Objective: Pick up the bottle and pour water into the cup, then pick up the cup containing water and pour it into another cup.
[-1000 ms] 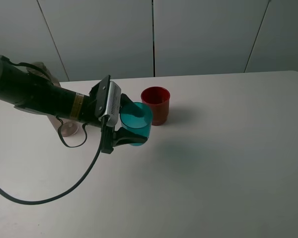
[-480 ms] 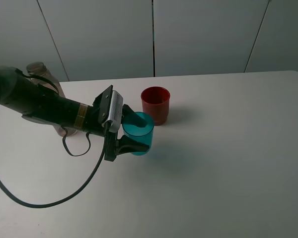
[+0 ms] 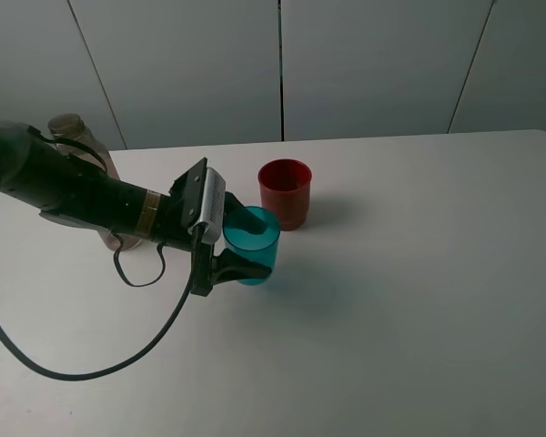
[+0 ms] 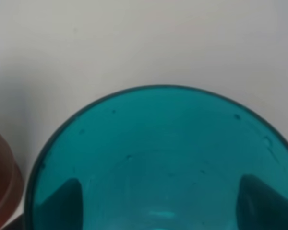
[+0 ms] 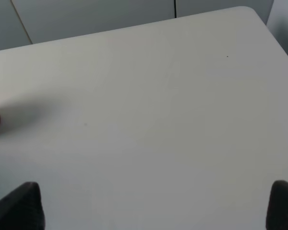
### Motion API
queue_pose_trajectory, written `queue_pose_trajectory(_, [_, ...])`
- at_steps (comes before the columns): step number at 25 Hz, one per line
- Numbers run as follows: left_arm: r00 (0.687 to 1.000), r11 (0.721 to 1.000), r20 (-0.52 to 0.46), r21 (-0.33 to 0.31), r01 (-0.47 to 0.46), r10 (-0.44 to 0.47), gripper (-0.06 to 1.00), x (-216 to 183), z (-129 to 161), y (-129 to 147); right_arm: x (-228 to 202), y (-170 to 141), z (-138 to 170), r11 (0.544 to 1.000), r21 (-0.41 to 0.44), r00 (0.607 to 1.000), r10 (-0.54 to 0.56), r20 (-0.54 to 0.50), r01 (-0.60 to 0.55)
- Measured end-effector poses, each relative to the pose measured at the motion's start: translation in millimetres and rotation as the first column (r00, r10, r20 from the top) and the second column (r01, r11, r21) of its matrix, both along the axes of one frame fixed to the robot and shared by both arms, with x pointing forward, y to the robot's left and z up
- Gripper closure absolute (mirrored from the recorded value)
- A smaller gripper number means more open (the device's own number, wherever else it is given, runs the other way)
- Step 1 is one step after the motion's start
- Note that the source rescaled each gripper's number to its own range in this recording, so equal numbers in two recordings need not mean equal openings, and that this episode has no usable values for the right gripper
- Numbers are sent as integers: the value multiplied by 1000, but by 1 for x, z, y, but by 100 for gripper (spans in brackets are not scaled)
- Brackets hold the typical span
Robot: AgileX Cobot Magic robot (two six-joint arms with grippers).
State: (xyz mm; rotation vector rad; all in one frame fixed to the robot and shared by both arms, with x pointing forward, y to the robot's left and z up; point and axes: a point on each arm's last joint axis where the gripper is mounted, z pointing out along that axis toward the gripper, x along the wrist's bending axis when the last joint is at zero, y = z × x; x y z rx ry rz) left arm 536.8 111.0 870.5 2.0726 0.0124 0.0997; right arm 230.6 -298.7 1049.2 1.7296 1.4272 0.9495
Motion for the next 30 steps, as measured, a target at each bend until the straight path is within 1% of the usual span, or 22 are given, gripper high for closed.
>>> queue_pose_trajectory(2, [1000, 1000, 0, 0, 0, 0, 63, 0, 0, 0, 0, 0, 0, 1000, 0, 1000, 0, 0, 0])
queue_pose_trajectory(5, [1000, 1000, -1, 0, 0, 0, 46, 0, 0, 0, 0, 0, 0, 1000, 0, 1000, 0, 0, 0])
queue_pose_trajectory(6, [1000, 1000, -2, 1, 0, 0, 44, -1, 0, 0, 0, 0, 0, 1000, 0, 1000, 0, 0, 0])
queue_pose_trajectory(9, [1000, 1000, -2, 2, -1, 1, 42, 0, -1, 0, 0, 0, 0, 1000, 0, 1000, 0, 0, 0])
queue_pose_trajectory(16, [1000, 1000, -1, 9, -4, 4, 40, 0, -1, 1, 0, 0, 0, 1000, 0, 1000, 0, 0, 0])
queue_pose_trajectory(17, [1000, 1000, -3, 6, -6, 6, 36, 0, -1, 0, 0, 0, 0, 1000, 0, 1000, 0, 0, 0])
queue_pose_trajectory(18, [1000, 1000, -5, 2, -4, 4, 29, 0, -1, 0, 0, 0, 0, 1000, 0, 1000, 0, 0, 0])
queue_pose_trajectory(19, [1000, 1000, -4, 1, -5, 5, 18, 0, 0, 0, 0, 0, 0, 1000, 0, 1000, 0, 0, 0])
queue_pose_trajectory(20, [1000, 1000, 1, 0, -10, 10, 10, 0, 4, 0, 0, 0, 0, 1000, 0, 1000, 0, 0, 0])
queue_pose_trajectory(22, [999, 1000, 22, -2, -31, 31, 5, 1, 15, 0, 0, 0, 0, 1000, 0, 1000, 0, 0, 0])
queue_pose_trajectory(25, [995, 997, 63, -4, -77, 78, 4, 1, 41, -4, 0, 0, 0, 1000, 0, 1000, 0, 0, 0])
queue_pose_trajectory(27, [989, 992, 84, -9, -124, 125, 4, -1, 62, -6, 0, 0, 0, 1000, 0, 1000, 0, 0, 0])
queue_pose_trajectory(28, [984, 989, 102, -24, -144, 146, 4, -3, 78, -7, 0, 0, 0, 1000, 0, 1000, 0, 0, 0])
queue_pose_trajectory(30, [976, 981, 107, -62, -183, 189, 4, -7, 103, -5, 0, 0, 0, 1000, 0, 1000, 0, 0, 0])
